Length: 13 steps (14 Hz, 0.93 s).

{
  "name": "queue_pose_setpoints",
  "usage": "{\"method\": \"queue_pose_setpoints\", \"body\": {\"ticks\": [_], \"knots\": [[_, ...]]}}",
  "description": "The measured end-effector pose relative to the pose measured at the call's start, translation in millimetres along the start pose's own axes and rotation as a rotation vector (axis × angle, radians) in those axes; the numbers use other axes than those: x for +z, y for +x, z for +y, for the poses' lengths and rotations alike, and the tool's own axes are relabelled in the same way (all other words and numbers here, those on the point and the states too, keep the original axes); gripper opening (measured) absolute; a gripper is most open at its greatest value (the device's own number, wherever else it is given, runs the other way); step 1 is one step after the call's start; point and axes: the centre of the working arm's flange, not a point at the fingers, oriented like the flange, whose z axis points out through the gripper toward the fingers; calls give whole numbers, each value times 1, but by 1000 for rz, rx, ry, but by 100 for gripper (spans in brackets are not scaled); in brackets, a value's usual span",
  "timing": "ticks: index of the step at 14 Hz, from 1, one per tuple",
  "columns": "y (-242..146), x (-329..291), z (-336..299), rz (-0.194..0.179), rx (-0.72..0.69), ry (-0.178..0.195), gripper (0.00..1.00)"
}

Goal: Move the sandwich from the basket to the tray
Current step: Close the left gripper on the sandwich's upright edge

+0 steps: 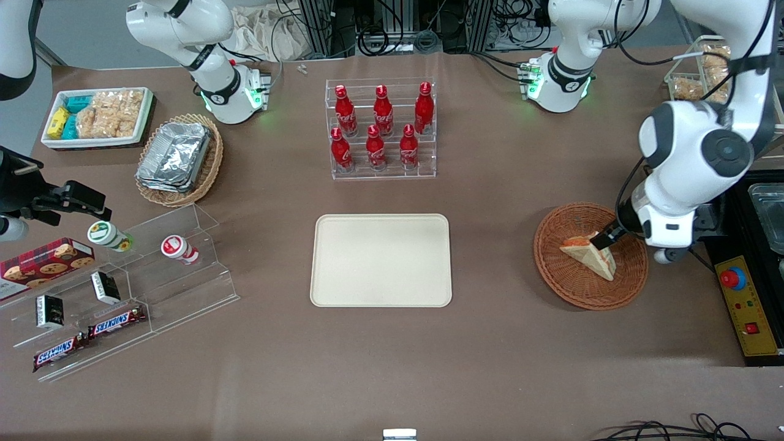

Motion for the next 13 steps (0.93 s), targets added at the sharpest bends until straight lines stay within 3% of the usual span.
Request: {"method": "queue_pose_setpoints", "body": {"ticks": [13], "knots": [[12,110,-6,-1,-37,26,100]]}}
